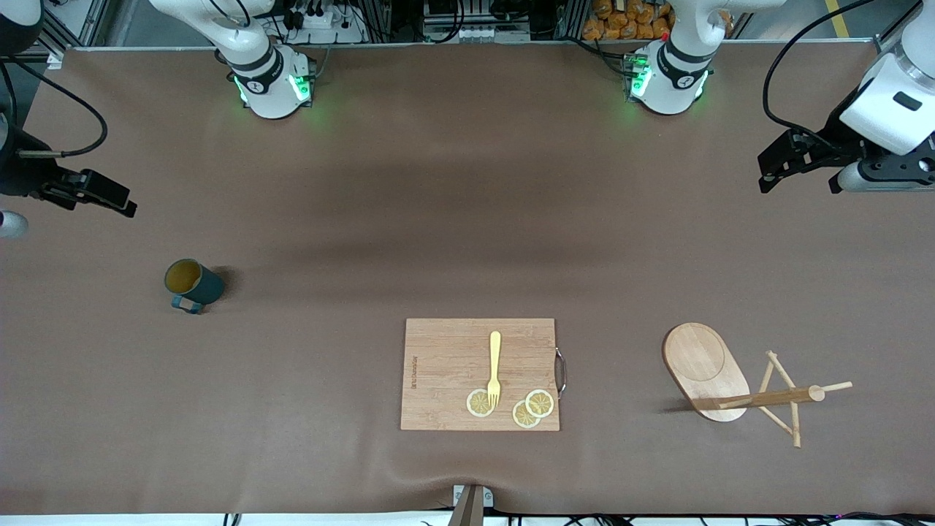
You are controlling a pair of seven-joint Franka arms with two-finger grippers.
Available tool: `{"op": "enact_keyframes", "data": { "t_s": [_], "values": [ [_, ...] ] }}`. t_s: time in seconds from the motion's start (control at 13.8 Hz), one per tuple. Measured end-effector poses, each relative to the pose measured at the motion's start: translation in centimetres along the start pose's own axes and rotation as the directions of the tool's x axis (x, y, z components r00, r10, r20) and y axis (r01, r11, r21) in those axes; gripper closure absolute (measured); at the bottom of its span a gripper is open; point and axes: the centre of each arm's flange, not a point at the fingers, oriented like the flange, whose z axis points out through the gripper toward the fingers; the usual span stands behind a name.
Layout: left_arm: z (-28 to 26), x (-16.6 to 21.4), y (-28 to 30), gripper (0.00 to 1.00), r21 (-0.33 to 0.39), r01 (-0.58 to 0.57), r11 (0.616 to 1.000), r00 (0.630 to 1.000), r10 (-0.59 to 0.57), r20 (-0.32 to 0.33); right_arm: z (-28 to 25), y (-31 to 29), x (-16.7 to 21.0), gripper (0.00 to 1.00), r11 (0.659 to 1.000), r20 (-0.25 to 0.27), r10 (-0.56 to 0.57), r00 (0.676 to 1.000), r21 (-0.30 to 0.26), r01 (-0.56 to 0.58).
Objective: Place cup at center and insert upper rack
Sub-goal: 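Reach the right gripper toward the teal mug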
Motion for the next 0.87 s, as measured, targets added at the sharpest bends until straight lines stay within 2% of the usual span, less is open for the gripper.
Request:
{"op": "enact_keyframes", "data": {
  "t_s": [0.29, 0.65, 0.87],
  "values": [
    [0.5, 0.3, -0.4, 0.00, 0.001, 0.007, 1.000, 1.000, -0.007, 0.008, 2.1, 0.9, 1.1, 0.00, 1.000, 0.041, 0.018, 0.999, -0.008, -0.018],
    [0.7, 0.4, -0.4, 0.00, 0.002, 0.008, 1.000, 1.000, -0.008, 0.012, 6.9, 2.5, 3.7, 0.00, 0.999, 0.117, 0.048, 0.992, -0.018, -0.046],
    [1.0, 0.5, -0.4, 0.00, 0.002, 0.008, 1.000, 1.000, -0.008, 0.017, 10.8, 2.2, 5.4, 0.00, 0.999, 0.110, 0.047, 0.993, -0.017, -0.045]
  ]
}}
